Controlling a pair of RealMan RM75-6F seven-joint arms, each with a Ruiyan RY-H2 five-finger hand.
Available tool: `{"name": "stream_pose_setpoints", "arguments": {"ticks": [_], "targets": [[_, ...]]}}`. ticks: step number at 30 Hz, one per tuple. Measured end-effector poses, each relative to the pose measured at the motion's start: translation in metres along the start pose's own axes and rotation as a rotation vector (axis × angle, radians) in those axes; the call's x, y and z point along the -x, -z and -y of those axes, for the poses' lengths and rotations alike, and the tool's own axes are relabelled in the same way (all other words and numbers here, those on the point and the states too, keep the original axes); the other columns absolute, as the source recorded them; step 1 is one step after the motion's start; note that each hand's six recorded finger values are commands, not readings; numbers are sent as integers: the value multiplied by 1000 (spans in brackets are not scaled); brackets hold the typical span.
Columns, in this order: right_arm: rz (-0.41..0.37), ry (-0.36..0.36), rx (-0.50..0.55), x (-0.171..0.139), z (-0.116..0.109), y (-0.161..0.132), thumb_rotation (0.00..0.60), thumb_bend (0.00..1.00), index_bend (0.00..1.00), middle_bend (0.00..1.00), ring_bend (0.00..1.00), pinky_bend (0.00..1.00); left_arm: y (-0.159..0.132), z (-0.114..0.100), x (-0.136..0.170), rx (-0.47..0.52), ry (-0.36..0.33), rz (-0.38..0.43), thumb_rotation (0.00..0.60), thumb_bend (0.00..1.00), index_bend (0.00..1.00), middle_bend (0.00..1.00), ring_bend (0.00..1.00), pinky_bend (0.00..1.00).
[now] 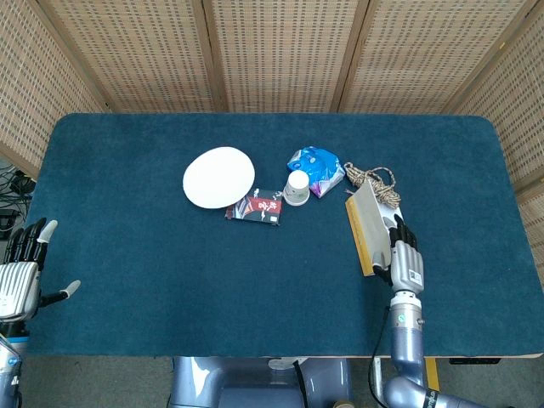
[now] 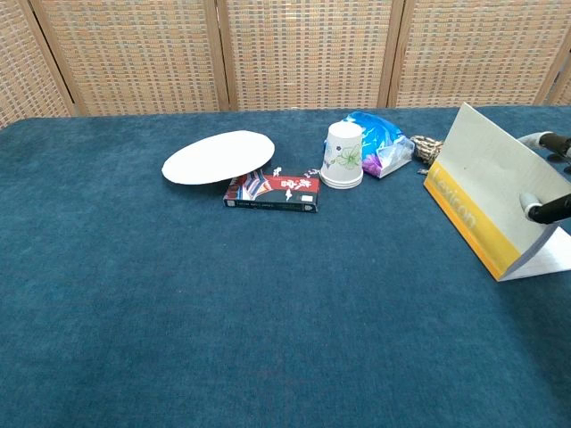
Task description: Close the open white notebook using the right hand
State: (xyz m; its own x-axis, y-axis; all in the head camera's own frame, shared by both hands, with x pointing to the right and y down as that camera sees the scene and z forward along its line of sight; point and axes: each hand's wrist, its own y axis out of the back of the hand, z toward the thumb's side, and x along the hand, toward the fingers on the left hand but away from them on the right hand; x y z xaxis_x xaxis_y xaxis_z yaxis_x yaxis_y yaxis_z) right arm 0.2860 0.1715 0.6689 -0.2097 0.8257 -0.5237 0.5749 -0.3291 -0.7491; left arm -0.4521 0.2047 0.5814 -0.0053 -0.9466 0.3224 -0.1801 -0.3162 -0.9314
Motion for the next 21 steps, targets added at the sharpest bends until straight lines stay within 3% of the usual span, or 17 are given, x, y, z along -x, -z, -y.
{"name": "stream_pose_setpoints", "arguments": {"ticks": [14,21], "targets": [[89,120,-107,23,-24,24,600,644,147,0,0,0,1,-2,1,4,-7,-3,600,81,0,0,0,0],[66,148,-146,27,-39,29,600,492,133,0,0,0,0,-2,0,-1,-7,-1,600,81,0,0,0,0]]}}
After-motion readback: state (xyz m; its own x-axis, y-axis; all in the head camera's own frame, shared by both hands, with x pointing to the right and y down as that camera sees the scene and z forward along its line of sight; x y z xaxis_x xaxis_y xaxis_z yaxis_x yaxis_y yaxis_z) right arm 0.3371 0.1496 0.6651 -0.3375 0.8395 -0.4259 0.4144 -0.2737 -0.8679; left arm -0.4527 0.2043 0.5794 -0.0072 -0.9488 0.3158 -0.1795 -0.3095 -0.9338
